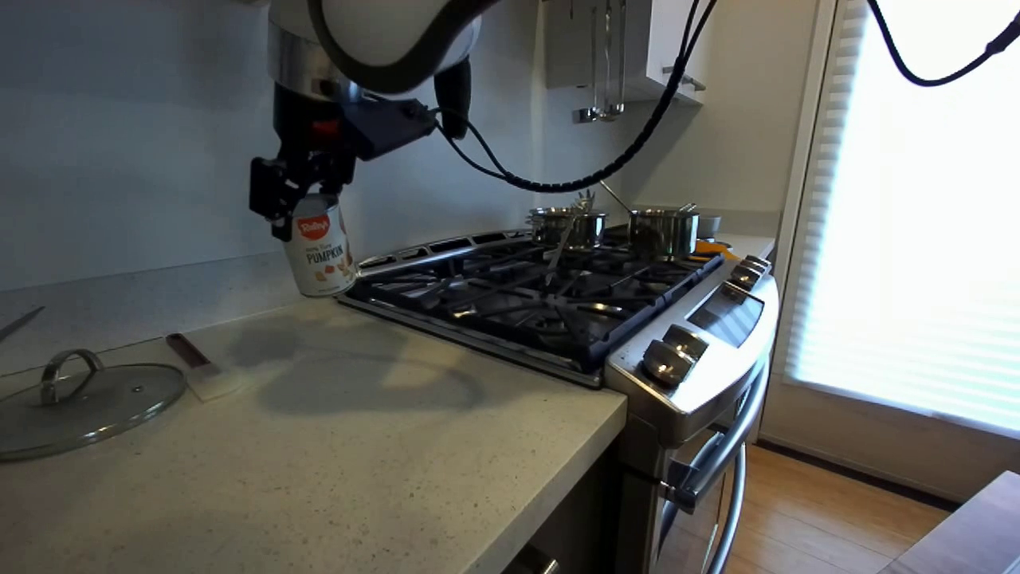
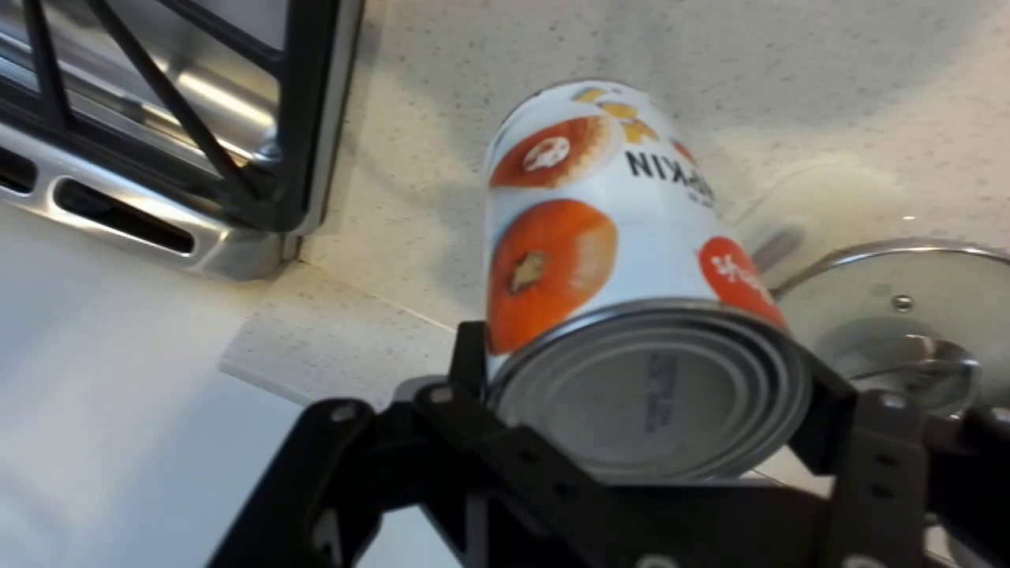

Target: Move the canned pumpkin to the back right side of the counter

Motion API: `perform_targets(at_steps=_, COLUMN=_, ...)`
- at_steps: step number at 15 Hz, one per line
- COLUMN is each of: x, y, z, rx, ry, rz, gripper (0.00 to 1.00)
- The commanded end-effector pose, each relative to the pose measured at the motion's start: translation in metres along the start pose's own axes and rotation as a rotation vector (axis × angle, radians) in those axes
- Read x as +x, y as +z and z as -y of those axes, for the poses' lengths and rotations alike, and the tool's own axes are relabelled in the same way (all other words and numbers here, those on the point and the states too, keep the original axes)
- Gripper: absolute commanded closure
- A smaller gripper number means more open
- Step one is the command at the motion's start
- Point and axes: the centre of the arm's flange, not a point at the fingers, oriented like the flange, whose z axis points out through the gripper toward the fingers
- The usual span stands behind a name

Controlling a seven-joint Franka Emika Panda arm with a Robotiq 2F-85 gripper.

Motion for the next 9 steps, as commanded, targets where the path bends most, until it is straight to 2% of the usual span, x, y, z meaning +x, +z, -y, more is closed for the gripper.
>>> perform_targets(at_steps=1, x=-0.006, y=0.009, z=-0.006, rx=-0.025, ry=0.008, rz=-0.010, gripper=0.18)
perform_targets(at_steps=4, x=-0.016, y=0.022, z=-0.012, rx=-0.048, ry=0.017, rz=-0.012, gripper=0.18)
perform_targets(at_steps=9, x=-0.015, y=0.019, z=-0.007, rx=-0.046, ry=0.018, rz=-0.017, gripper=0.18)
